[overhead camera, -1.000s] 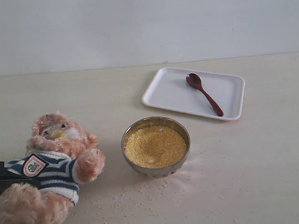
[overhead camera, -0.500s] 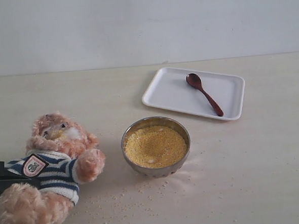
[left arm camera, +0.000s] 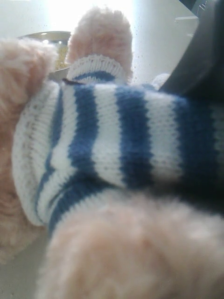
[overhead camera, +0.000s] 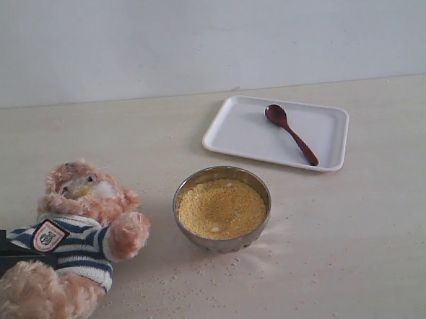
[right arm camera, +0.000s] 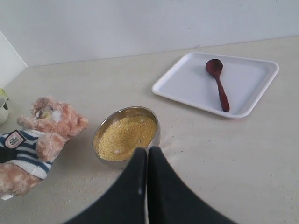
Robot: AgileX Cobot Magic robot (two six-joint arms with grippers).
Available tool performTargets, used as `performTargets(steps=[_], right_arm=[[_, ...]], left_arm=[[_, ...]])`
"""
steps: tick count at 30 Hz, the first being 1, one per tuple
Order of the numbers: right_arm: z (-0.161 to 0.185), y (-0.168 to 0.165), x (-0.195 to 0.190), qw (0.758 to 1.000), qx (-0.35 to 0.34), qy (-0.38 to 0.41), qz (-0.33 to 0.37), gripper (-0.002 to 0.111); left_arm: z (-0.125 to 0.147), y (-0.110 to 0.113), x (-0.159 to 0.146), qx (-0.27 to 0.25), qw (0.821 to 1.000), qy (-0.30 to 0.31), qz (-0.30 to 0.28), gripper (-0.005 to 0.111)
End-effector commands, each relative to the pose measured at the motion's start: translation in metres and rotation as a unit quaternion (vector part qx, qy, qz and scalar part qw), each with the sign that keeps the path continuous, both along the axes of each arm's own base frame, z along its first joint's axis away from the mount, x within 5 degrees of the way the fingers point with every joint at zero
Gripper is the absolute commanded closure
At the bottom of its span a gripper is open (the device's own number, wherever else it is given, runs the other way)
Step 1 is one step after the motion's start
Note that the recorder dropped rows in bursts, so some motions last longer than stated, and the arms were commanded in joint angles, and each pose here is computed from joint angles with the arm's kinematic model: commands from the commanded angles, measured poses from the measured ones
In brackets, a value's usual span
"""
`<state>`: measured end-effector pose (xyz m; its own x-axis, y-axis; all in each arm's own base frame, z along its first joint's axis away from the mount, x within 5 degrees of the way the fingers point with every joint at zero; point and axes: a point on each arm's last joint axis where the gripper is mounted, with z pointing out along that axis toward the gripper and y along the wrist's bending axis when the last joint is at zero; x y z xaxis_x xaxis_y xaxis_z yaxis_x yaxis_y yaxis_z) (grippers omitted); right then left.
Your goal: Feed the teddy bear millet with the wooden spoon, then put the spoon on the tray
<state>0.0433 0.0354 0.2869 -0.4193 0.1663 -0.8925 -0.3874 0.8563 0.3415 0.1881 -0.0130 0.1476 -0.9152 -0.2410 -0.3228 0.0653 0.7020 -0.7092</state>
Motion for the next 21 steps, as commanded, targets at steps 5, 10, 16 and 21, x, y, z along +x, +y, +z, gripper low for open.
performTargets(steps=[5, 10, 16, 21], right_arm=[[0.003, -0.001, 0.001, 1.000, 0.010, -0.019, -0.009, 0.108], [0.004, -0.001, 0.001, 1.000, 0.010, -0.020, -0.009, 0.108], [0.005, -0.002, 0.004, 0.999, 0.019, -0.039, -0.020, 0.108], [-0.004, -0.008, 0.011, 0.993, 0.040, -0.098, -0.061, 0.108]], left_arm=[[0.003, -0.001, -0.001, -0.006, 1.000, -0.008, -0.002, 0.102], [0.003, -0.001, -0.001, -0.006, 1.000, -0.008, -0.002, 0.102], [0.003, -0.001, -0.001, -0.006, 1.000, -0.008, -0.002, 0.102], [0.003, -0.001, -0.001, -0.006, 1.000, -0.008, -0.002, 0.102]])
